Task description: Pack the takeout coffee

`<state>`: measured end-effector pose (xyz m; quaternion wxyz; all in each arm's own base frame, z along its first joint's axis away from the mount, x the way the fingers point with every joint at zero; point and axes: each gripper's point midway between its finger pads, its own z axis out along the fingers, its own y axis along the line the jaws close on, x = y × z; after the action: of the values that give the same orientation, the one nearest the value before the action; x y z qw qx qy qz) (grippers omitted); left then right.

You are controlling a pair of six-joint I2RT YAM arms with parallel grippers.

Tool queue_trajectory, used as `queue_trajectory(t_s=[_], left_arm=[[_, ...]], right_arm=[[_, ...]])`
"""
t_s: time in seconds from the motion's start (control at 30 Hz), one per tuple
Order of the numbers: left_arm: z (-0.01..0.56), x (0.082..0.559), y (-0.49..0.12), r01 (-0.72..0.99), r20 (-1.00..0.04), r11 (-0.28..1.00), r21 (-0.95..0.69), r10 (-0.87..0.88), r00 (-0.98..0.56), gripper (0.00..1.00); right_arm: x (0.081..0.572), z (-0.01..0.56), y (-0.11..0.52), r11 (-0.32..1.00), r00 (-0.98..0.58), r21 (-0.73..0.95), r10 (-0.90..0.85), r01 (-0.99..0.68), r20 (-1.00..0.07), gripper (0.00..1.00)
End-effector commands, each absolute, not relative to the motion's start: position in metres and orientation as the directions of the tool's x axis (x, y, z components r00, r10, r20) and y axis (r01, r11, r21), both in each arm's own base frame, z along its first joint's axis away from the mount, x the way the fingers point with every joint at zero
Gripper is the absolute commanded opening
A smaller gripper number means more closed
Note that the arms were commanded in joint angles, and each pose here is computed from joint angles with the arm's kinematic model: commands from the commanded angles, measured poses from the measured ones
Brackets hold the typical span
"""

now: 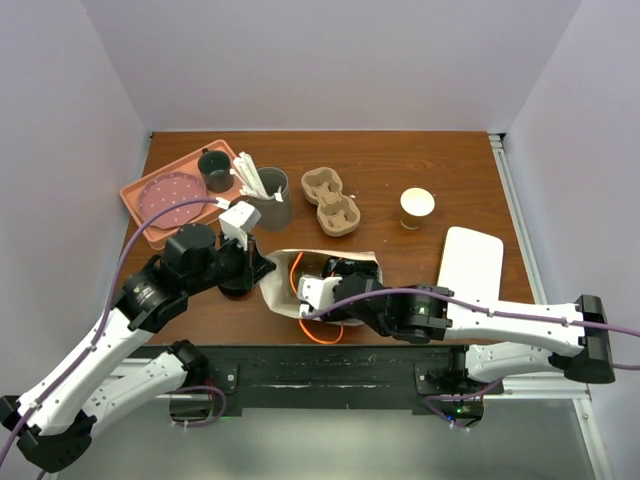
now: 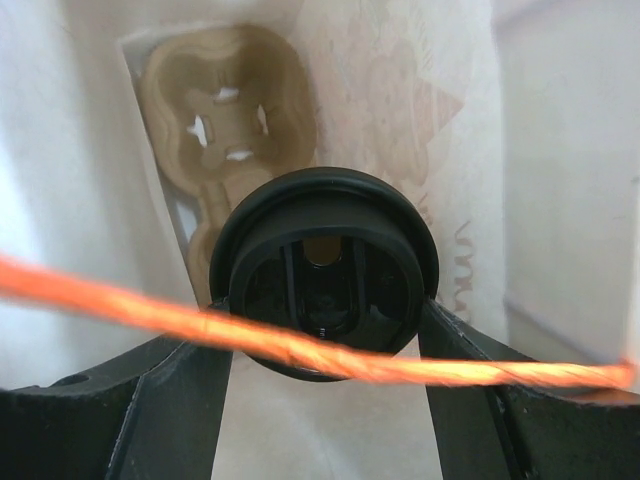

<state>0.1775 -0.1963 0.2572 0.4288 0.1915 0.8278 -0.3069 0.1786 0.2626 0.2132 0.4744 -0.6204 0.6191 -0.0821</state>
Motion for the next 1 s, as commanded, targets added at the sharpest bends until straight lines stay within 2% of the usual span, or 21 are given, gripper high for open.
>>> queue_trajectory(t_s=[0.0, 0.27, 0.53, 0.97], left_arm=[[0.278, 0.174, -0.198, 0.657, -0.888, 0.689, -0.307, 0.041, -0.459, 0.0], [0.278, 0.176, -0.197, 0.671, -0.896, 0.692, -0.267, 0.079, -0.438, 0.0], [0.276, 0.168, -0.201, 0.678, -0.876, 0.668, -0.307, 0.081, -0.476, 0.0], [0.265, 0.157, -0.202, 0.701, -0.861, 0.643, -0.307, 0.127, -0.493, 0.0]], right_arm=[[0.182, 0.204, 0.259, 0.146, 0.26, -0.733, -0.874, -0.664, -0.411, 0.14], [0.181, 0.185, 0.259, 0.118, 0.242, -0.719, -0.893, -0.685, -0.378, 0.14], [0.176, 0.175, 0.278, 0.118, 0.264, -0.689, -0.867, -0.715, -0.422, 0.14], [0.177, 0.16, 0.252, 0.147, 0.23, -0.706, -0.883, -0.693, -0.409, 0.14]])
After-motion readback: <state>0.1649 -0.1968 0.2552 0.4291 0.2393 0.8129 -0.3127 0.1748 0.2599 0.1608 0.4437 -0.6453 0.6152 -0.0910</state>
